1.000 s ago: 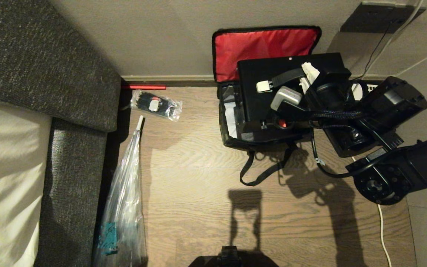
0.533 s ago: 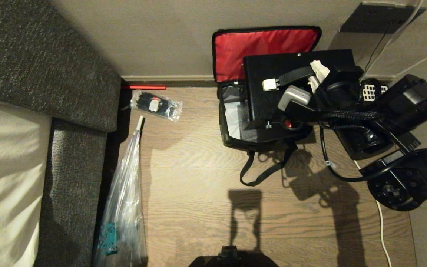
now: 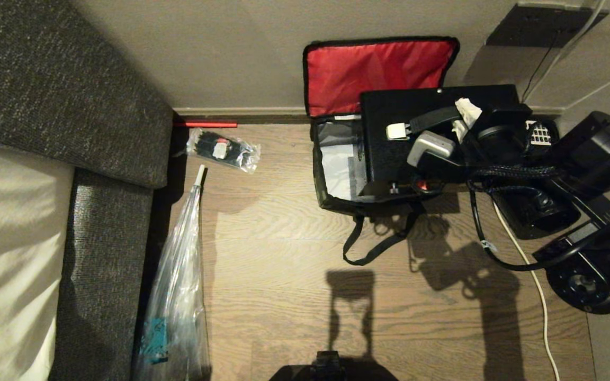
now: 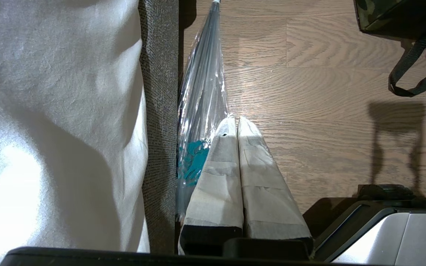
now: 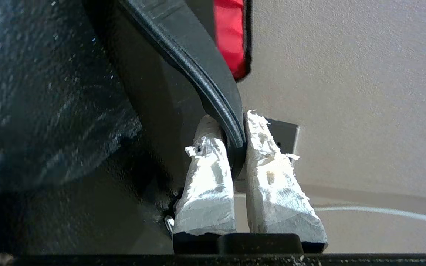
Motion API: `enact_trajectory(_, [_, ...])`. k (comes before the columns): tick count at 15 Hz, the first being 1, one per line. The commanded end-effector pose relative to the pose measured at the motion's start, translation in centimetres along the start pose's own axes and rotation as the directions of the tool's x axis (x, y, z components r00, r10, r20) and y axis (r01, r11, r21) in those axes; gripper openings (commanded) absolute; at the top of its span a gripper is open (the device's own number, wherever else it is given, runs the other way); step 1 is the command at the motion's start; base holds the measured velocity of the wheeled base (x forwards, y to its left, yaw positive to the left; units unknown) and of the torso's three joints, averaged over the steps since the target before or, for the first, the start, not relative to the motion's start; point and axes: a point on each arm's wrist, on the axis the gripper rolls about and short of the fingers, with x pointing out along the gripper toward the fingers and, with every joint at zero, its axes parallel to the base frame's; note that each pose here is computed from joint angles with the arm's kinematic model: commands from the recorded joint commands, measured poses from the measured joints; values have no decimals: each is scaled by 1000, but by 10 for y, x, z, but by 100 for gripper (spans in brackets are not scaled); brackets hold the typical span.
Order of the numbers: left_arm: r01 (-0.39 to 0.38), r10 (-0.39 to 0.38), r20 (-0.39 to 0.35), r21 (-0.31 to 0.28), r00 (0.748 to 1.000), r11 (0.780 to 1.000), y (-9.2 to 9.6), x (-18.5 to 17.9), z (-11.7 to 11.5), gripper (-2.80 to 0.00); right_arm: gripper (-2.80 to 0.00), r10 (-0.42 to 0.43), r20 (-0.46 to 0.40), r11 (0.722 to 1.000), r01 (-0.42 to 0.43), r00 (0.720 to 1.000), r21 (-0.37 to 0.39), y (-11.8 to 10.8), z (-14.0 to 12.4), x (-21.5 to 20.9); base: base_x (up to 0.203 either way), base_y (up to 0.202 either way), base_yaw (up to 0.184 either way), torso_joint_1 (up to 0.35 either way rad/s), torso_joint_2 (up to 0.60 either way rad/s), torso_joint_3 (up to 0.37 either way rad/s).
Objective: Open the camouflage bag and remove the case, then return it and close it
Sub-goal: Release the handle
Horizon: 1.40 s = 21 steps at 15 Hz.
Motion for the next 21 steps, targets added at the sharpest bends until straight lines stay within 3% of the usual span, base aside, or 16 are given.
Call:
enact_trajectory(1, [0, 0, -3, 1, 1000, 1000, 0, 0, 0, -280, -280, -18, -30, 1000, 17, 999, -15, -5, -12, -4, 0, 0, 0, 0, 0, 0])
enact_trajectory(10, [0, 0, -3, 1, 1000, 1000, 0, 0, 0, -280, -280, -26, -111, 998, 20, 993, -55, 1, -35, 8, 0, 0, 0, 0, 0, 0])
enact_trajectory(21, [0, 0, -3, -1, 1000, 1000, 0, 0, 0, -280, -280, -49, -62, 999, 48, 997, -16, -2, -10, 22, 0, 0, 0, 0, 0, 0])
